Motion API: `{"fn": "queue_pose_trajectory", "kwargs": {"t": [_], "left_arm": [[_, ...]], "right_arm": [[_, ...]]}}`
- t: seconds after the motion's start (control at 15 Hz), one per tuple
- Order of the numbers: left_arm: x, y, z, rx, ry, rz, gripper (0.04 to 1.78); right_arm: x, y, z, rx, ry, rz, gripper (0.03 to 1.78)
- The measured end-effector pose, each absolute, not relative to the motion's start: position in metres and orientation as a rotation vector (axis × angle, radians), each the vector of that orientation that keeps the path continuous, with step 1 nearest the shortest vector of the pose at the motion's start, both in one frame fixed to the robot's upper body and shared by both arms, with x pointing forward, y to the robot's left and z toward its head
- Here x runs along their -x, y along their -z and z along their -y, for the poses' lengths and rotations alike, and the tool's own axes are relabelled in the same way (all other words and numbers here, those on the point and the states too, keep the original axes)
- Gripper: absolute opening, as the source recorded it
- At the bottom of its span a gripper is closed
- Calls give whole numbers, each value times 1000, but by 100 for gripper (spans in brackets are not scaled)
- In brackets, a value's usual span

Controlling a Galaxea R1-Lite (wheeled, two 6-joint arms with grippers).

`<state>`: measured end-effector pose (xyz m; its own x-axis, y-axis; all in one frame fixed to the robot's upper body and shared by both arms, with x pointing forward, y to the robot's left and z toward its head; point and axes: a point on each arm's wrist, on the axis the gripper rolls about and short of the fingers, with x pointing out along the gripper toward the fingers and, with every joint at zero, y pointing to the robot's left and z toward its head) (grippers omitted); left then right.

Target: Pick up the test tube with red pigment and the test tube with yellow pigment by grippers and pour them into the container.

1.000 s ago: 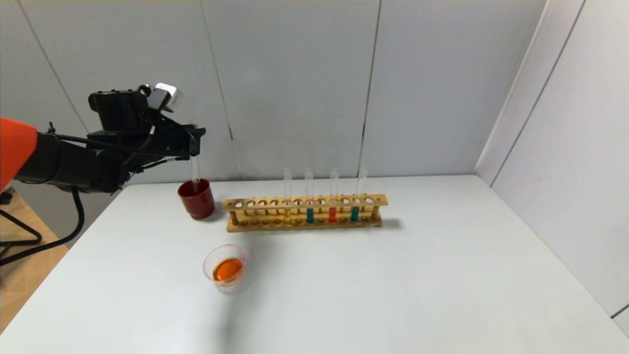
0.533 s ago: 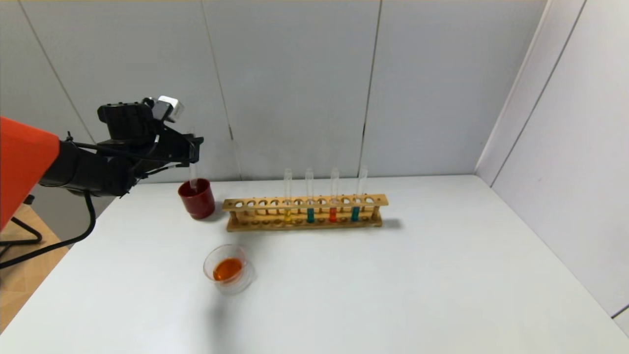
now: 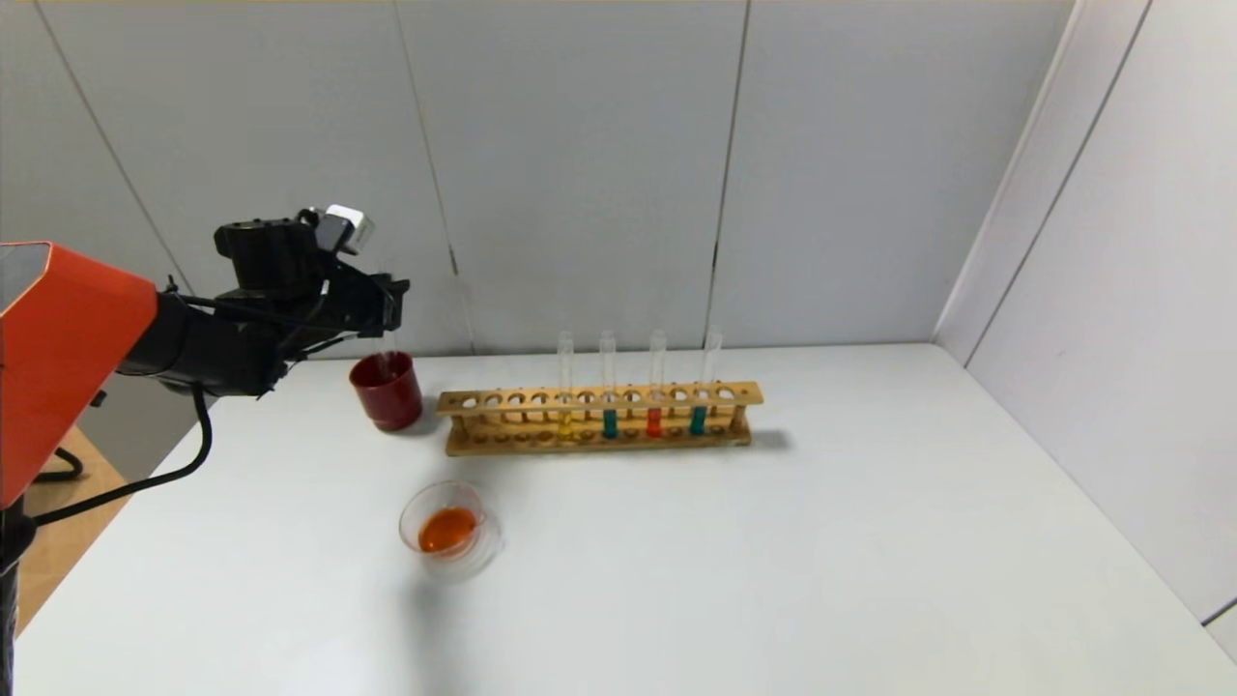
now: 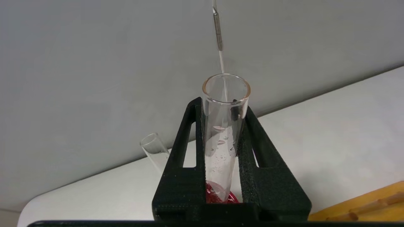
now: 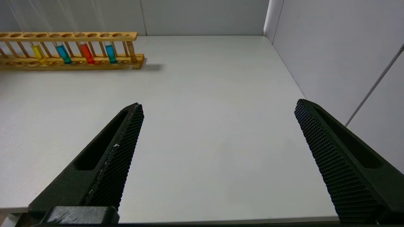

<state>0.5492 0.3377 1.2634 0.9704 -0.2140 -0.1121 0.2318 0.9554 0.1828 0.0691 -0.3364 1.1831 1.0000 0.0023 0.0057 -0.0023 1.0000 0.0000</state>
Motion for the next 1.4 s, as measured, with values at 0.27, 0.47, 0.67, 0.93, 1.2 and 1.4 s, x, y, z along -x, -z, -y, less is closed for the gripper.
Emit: {"fn": "queue_pose_trajectory", "kwargs": {"t": [0.27, 0.47, 0.67, 0.93, 1.2, 1.4], "left_arm": [[-549, -1262, -338, -200, 223, -71, 73], [-546, -1265, -338, -201, 221, -69, 126], [-538, -1278, -337, -203, 223, -51, 161], [-515, -1319, -337, -213, 214, 23, 175], [-450, -1392, -335, -225, 188, 98, 175], [-371, -1429, -335, -225, 124, 95, 175]], "right_arm": [[-69, -1183, 336, 0, -3, 6, 175], [-69, -1183, 336, 0, -3, 6, 175], [-69, -1183, 336, 0, -3, 6, 175], [-69, -1183, 336, 0, -3, 5, 175], [-69, -1183, 336, 0, -3, 6, 175], [-69, -1183, 336, 0, -3, 5, 175]]}}
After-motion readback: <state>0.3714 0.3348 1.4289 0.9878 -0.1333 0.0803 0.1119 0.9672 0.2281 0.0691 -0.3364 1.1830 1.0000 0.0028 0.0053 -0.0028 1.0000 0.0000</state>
